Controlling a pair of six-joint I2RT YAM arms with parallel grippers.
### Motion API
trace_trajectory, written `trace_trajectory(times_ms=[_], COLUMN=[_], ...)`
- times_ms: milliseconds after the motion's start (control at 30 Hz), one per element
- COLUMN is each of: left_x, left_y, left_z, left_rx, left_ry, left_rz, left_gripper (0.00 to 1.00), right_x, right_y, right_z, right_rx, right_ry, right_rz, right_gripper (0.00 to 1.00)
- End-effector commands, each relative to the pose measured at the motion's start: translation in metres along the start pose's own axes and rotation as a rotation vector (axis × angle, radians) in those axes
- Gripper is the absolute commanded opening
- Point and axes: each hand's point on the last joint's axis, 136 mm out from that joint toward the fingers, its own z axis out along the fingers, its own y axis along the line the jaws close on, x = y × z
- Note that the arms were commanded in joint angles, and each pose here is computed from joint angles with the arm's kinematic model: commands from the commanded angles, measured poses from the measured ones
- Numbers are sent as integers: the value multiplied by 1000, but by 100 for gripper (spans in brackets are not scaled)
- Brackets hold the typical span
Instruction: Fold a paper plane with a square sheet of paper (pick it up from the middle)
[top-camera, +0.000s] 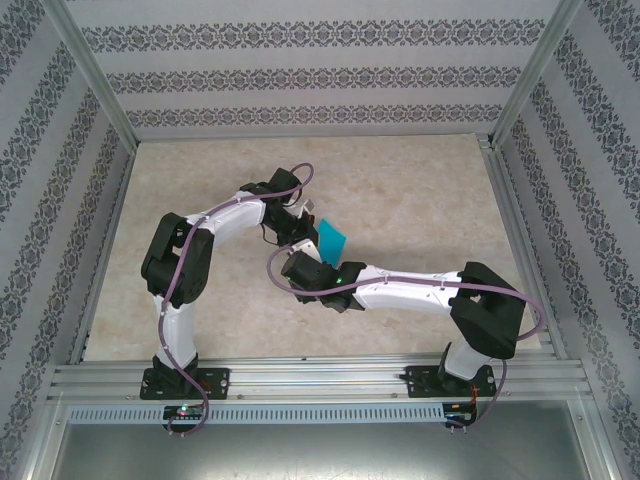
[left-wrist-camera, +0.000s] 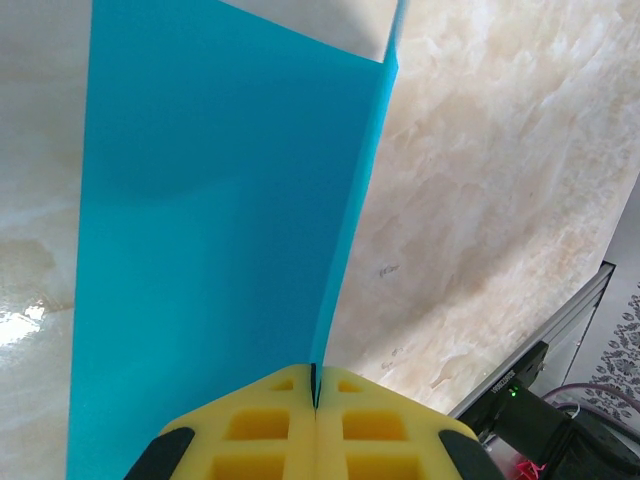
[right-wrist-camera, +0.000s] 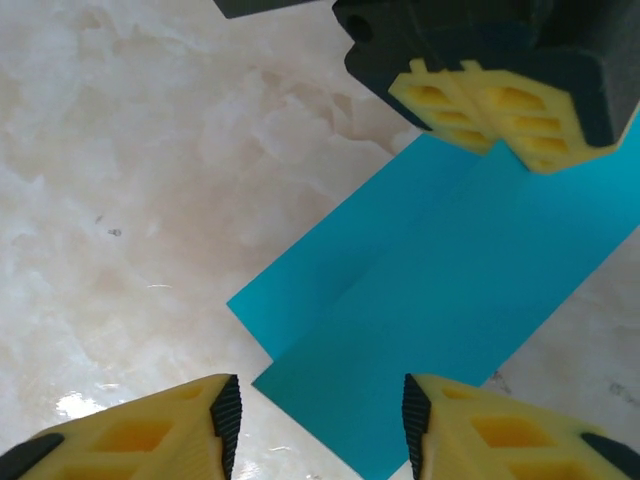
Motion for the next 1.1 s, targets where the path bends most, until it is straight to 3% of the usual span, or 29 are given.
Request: trace_trajectory(times_ms=[0, 567, 767, 900, 1067], left_x=[10, 9, 2, 2, 21], left_y=[8, 8, 18, 35, 45], left_z=[7, 6, -15, -39, -35], left_rx=[-29, -38, -144, -253, -226], left_ry=[45, 39, -74, -189, -199], left_rz=[-35, -29, -44, -93, -134], left_gripper=[0, 1, 38, 55, 52], right_x=[-3, 5, 7, 3, 2], right_y=[-8, -13, -10, -6, -13], right_z=[-7, -12, -9, -11, -9], right_rx=[45, -21, -154, -317, -445], right_ry=[-19, -18, -14, -36, -44], right_rz=[4, 60, 147, 245, 348], right_gripper=[41, 1, 0, 0, 0])
